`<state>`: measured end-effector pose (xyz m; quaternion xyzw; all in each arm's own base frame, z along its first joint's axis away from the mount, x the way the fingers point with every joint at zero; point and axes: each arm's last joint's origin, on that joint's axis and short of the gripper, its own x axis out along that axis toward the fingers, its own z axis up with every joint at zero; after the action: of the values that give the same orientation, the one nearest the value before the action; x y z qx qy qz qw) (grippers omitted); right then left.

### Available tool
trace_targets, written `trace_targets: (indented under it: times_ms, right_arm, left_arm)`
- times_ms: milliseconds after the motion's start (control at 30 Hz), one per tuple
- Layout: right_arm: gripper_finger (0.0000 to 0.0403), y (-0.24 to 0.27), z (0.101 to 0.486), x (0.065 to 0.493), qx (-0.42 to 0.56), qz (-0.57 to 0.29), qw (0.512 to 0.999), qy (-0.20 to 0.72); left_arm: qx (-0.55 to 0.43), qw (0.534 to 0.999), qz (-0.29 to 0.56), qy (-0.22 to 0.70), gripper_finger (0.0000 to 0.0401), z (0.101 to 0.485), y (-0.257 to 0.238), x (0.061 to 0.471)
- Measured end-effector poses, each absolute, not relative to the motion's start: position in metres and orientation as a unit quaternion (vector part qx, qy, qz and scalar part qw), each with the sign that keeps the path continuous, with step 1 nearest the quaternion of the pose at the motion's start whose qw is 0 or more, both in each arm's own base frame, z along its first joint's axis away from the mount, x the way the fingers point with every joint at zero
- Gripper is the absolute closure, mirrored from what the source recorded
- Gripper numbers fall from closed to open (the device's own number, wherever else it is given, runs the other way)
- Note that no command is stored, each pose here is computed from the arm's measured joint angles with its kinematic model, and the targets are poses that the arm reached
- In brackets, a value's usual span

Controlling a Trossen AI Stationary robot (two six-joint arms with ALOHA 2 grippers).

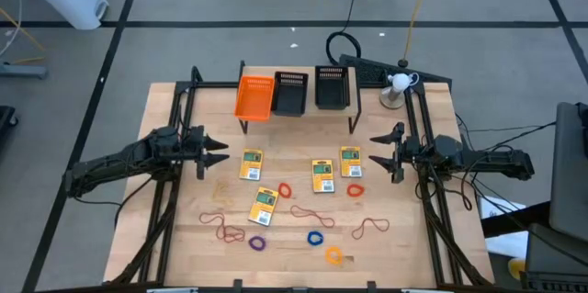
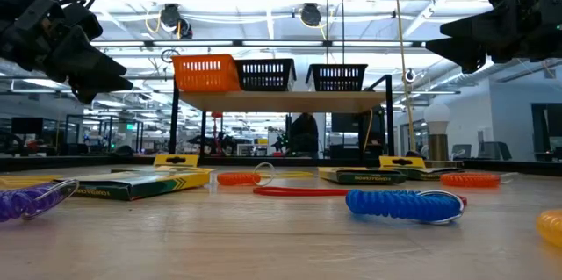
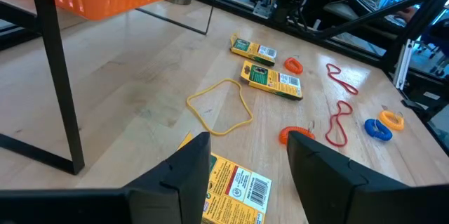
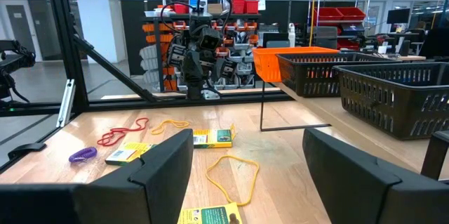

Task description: Pick & Place Office Desk Supplies

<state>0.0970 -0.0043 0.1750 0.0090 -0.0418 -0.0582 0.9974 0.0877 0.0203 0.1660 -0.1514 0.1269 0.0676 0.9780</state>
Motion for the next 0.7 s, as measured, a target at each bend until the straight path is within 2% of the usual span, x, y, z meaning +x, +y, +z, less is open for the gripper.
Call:
trace_targets:
  times_ms: [700]
  right_arm:
    - [0.0142,-0.0043,0.175,0.097,0.009,-0.058,0.997,-0.042]
  left_arm:
    - [-0.151,0.978,0.067,0.127,0.0217,0.1661,0.0203,0.0877]
